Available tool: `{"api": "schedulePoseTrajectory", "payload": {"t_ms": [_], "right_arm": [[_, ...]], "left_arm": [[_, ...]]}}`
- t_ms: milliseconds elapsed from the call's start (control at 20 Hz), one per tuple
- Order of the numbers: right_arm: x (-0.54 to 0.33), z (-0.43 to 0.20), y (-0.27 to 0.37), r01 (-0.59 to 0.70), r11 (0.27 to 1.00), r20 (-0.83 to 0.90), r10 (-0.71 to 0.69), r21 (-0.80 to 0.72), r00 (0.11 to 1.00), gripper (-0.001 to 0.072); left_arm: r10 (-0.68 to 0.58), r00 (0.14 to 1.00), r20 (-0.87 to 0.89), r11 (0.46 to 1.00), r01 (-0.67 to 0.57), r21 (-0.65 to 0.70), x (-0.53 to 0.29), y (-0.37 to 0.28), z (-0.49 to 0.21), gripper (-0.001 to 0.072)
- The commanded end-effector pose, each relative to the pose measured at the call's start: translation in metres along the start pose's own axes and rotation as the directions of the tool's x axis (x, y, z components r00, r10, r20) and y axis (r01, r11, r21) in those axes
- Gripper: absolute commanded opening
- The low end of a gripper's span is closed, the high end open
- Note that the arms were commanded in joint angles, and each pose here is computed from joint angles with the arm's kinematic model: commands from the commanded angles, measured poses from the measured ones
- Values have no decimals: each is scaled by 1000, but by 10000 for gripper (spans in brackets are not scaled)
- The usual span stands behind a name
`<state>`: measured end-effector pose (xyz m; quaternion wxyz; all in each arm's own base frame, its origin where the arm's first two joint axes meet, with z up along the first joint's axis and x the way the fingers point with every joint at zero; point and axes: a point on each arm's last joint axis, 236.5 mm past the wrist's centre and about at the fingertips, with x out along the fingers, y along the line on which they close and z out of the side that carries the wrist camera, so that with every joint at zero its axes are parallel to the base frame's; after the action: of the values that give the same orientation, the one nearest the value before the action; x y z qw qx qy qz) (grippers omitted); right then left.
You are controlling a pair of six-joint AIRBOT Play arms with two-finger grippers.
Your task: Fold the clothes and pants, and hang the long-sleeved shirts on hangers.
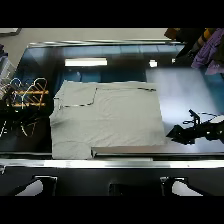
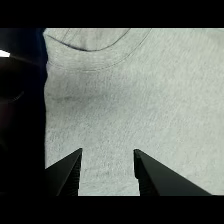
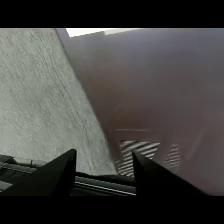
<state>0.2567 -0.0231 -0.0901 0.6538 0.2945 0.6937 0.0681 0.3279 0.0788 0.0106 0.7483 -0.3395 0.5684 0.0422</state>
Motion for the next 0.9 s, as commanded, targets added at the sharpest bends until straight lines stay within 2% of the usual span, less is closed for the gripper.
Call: {"api": "schedulePoseTrajectory", "payload": {"t_ms": [0,150,200,250,400,550,700,850], "right_arm": [[12,-15,-4,-4,1000,-33,4,16,999,418],[21,-23,3,-47,999,-49,48,26,998,425],[22,-23,5,-57,998,-46,58,30,997,426],[23,-21,7,-68,997,-33,69,36,997,435],[25,-20,9,-78,996,-24,78,34,997,435],[29,-29,9,-86,995,-50,88,44,995,434],[40,-41,9,-99,992,-70,104,73,992,429],[45,-44,12,-120,990,-66,125,75,990,351]], "left_arm": [[6,1000,4,1000,-6,-2,0,2,-1,392],[7,1000,-28,1000,-8,-17,0,3,-8,396],[21,999,-37,999,-22,-36,0,7,-10,453],[27,998,-50,999,-29,-45,-2,10,-14,550],[61,994,-95,995,-68,-75,-11,31,-28,550],[71,997,-36,985,-75,-153,-18,56,-38,550],[65,996,-62,976,-77,-206,-5,75,-74,550],[16,989,-148,974,-49,-221,22,77,-112,550]]}}
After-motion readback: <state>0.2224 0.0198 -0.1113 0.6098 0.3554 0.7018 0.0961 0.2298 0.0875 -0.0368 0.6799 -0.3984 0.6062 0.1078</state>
